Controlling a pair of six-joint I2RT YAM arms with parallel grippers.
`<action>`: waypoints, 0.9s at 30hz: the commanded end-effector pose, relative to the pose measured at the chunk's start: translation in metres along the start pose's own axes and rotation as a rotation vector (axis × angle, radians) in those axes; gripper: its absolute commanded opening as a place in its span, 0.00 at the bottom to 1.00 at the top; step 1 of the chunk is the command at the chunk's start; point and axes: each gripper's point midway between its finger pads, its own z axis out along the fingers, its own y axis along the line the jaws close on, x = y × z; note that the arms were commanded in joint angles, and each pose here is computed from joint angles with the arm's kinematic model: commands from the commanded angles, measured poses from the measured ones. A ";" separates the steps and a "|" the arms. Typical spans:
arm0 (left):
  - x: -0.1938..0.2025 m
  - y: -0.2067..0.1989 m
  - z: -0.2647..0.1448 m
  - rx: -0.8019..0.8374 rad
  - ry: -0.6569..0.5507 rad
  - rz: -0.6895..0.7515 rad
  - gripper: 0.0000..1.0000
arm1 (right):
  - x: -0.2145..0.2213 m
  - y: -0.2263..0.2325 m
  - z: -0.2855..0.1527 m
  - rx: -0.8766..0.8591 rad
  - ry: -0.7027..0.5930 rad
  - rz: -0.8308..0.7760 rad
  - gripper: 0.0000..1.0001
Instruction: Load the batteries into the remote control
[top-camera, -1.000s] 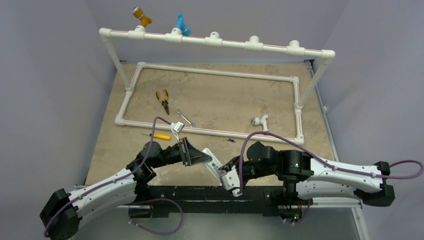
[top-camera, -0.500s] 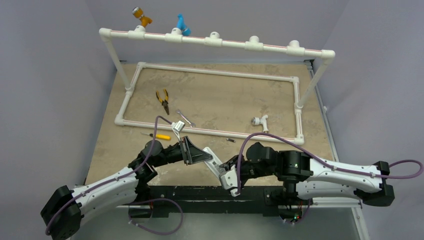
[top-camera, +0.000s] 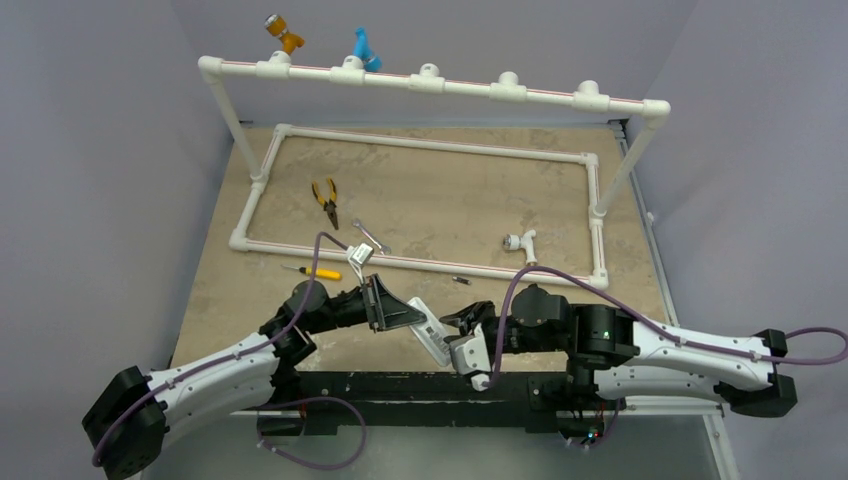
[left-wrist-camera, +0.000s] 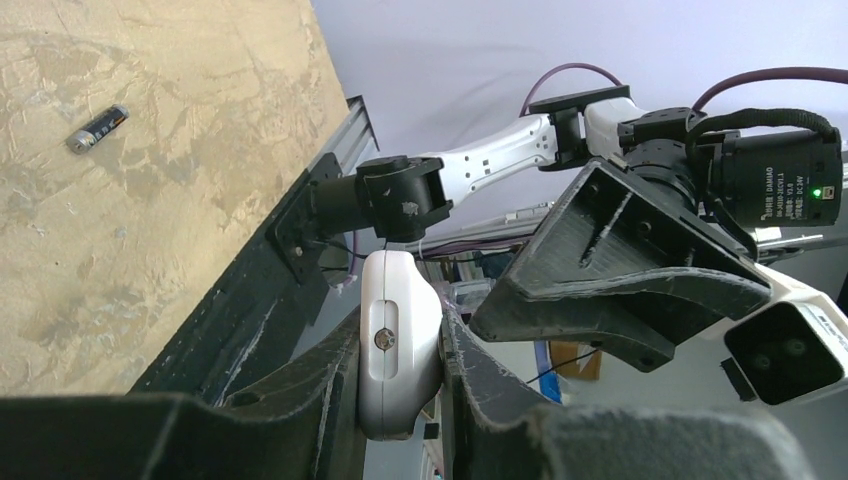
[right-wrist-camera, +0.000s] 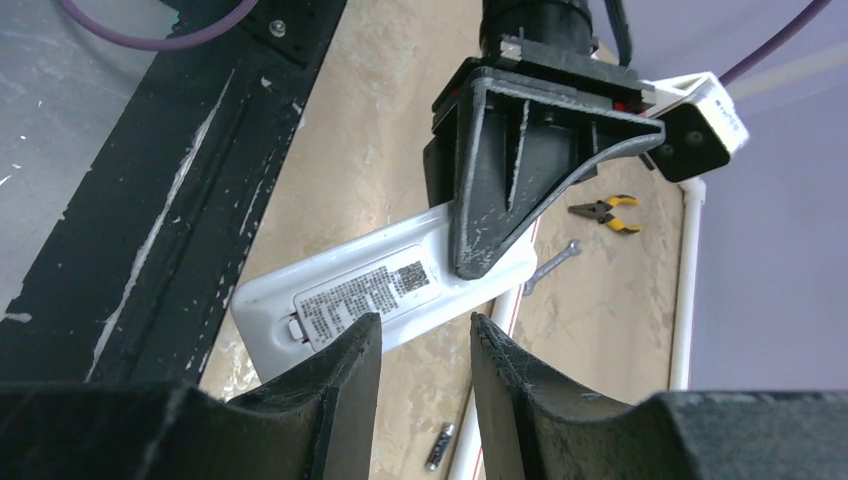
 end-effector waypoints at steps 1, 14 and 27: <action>0.000 -0.016 0.000 0.066 0.011 0.025 0.00 | -0.015 -0.017 -0.003 0.074 -0.060 -0.018 0.36; -0.001 -0.016 0.001 0.067 0.013 0.027 0.00 | -0.010 0.012 -0.004 -0.072 -0.040 0.020 0.43; -0.001 -0.018 0.001 0.070 0.012 0.028 0.00 | 0.007 0.017 0.011 -0.091 0.025 0.020 0.43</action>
